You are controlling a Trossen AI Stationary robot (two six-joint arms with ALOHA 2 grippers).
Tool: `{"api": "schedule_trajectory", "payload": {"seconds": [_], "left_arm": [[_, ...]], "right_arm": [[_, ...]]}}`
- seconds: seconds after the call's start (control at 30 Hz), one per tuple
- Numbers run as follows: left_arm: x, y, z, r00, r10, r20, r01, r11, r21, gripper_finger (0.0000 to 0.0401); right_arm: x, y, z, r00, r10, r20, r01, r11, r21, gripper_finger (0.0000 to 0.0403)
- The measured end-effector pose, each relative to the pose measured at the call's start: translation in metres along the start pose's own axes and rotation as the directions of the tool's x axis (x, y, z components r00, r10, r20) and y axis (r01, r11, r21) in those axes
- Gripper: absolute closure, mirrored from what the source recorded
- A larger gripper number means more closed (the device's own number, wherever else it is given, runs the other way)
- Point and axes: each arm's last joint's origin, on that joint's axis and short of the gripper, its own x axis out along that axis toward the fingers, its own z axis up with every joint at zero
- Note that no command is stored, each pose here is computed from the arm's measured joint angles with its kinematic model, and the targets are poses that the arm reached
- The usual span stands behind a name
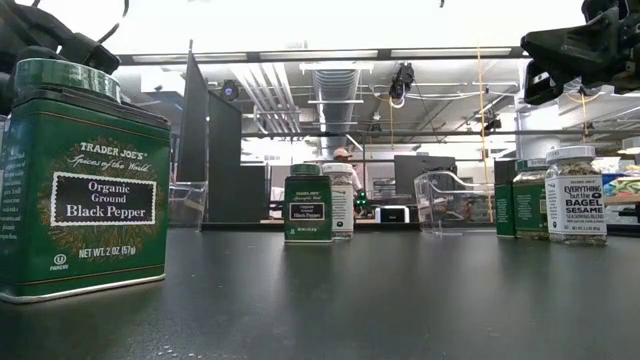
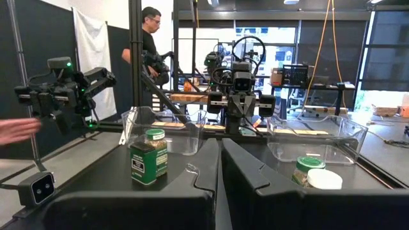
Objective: Sort spices by type
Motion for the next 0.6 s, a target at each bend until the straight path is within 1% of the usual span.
{"api": "schedule_trajectory", "payload": {"seconds": [0.37, 0.43, 0.5, 0.53, 0.6], "left_arm": [[0.0, 0.0, 0.0, 1.0, 0.0, 0.001, 0.0, 1.0, -0.003, 0.0401], [0.0, 0.0, 0.002, 1.0, 0.0, 0.016, 0.001, 0.999, -0.047, 0.0401], [0.0, 0.0, 0.006, 0.998, 0.002, 0.058, 0.007, 0.989, -0.145, 0.0401], [0.0, 0.0, 0.008, 0.996, 0.01, 0.083, 0.006, 0.982, -0.188, 0.0401], [-0.001, 0.001, 0.013, 0.99, 0.029, 0.136, 0.007, 0.967, -0.255, 0.0401]], "right_arm": [[0.0, 0.0, 0.0, 1.0, 0.0, 0.0, 0.0, 1.0, 0.0, 0.039], [0.0, 0.0, 0.0, 1.0, 0.001, 0.002, -0.001, 0.999, 0.047, 0.039], [0.0, 0.0, 0.0, 1.0, 0.001, 0.004, -0.002, 0.985, 0.171, 0.039], [0.0, 0.0, 0.002, 1.0, -0.009, 0.021, 0.004, 0.978, 0.209, 0.039], [0.0, -0.002, 0.005, 0.998, -0.051, 0.043, 0.04, 0.975, 0.218, 0.039]]}}
